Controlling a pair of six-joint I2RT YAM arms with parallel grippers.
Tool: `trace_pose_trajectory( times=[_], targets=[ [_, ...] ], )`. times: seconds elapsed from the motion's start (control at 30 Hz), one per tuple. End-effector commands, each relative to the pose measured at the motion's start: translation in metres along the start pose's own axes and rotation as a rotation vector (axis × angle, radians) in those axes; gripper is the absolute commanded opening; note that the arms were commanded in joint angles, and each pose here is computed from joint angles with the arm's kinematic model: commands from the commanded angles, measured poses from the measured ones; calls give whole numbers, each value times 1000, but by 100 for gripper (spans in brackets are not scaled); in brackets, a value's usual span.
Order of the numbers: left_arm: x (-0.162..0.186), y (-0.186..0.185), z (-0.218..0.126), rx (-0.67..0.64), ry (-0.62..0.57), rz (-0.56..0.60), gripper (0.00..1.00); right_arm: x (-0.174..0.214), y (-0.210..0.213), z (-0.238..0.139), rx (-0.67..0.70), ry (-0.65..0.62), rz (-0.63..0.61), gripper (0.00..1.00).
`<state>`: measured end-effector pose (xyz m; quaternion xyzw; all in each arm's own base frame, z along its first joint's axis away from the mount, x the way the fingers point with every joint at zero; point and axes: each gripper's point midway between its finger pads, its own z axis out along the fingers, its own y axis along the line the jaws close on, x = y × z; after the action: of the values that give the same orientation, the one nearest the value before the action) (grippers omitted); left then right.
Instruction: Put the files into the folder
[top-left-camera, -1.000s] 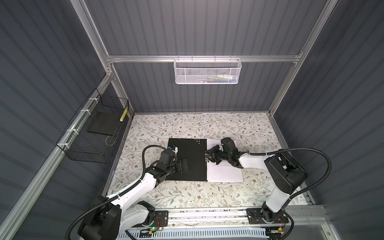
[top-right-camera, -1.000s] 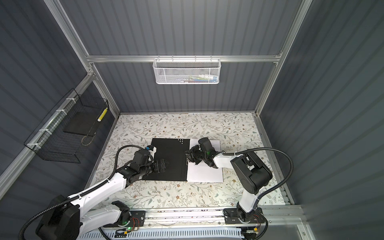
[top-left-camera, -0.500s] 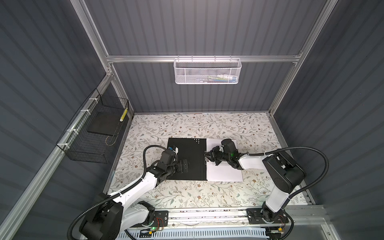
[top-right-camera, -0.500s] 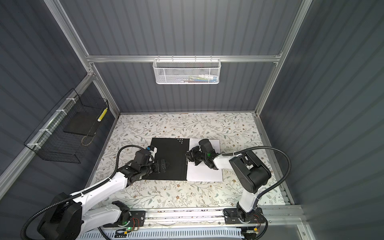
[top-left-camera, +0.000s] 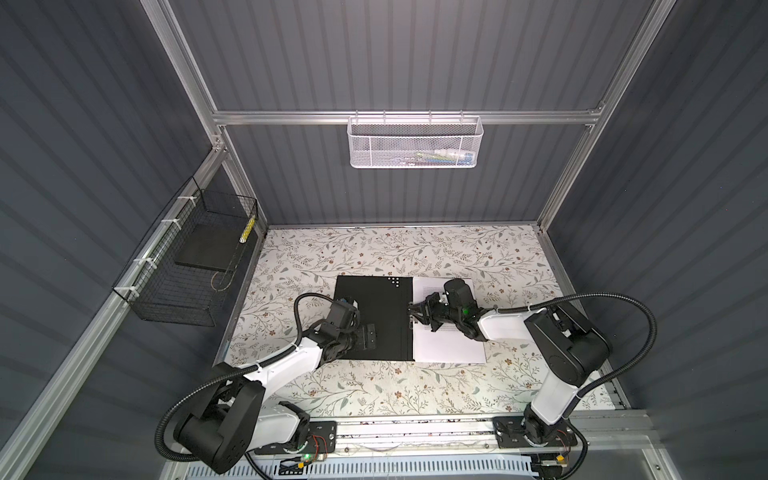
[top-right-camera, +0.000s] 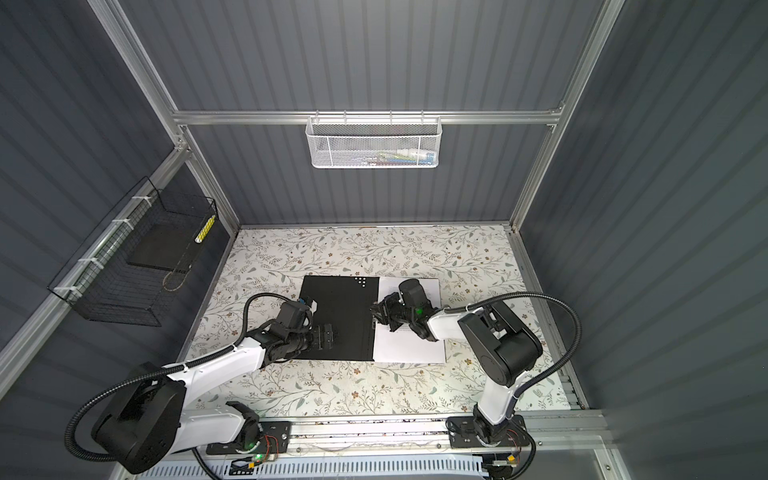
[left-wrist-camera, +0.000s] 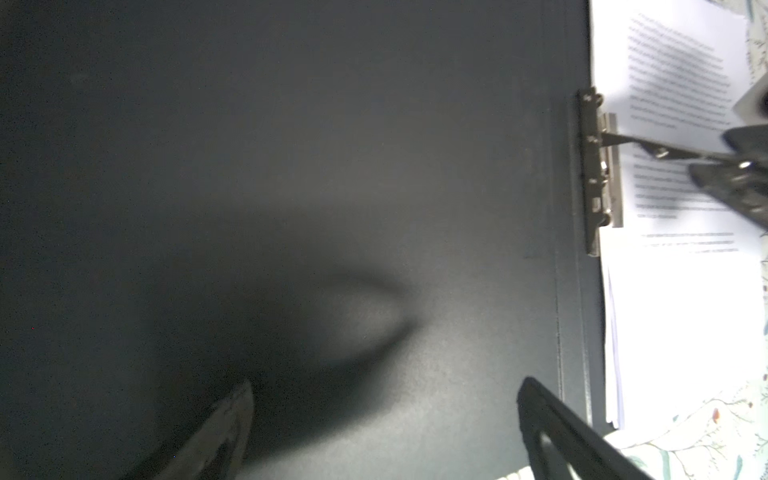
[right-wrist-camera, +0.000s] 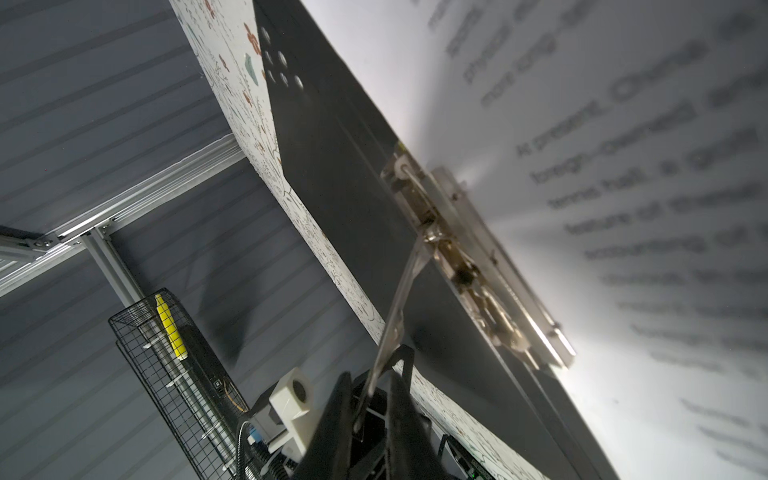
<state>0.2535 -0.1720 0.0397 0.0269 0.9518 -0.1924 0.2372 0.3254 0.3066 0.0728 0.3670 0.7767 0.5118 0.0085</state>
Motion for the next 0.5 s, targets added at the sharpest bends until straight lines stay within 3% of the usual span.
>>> trace_pose_trajectory(
  times=[0.0,0.47],
  targets=[
    [6,6,4,-16,11,-15,100,0,-5,1,-1,12,5,16],
    [11,14,10,-49,24,-27,100,0,-11,-1,0,12,12,11]
  ],
)
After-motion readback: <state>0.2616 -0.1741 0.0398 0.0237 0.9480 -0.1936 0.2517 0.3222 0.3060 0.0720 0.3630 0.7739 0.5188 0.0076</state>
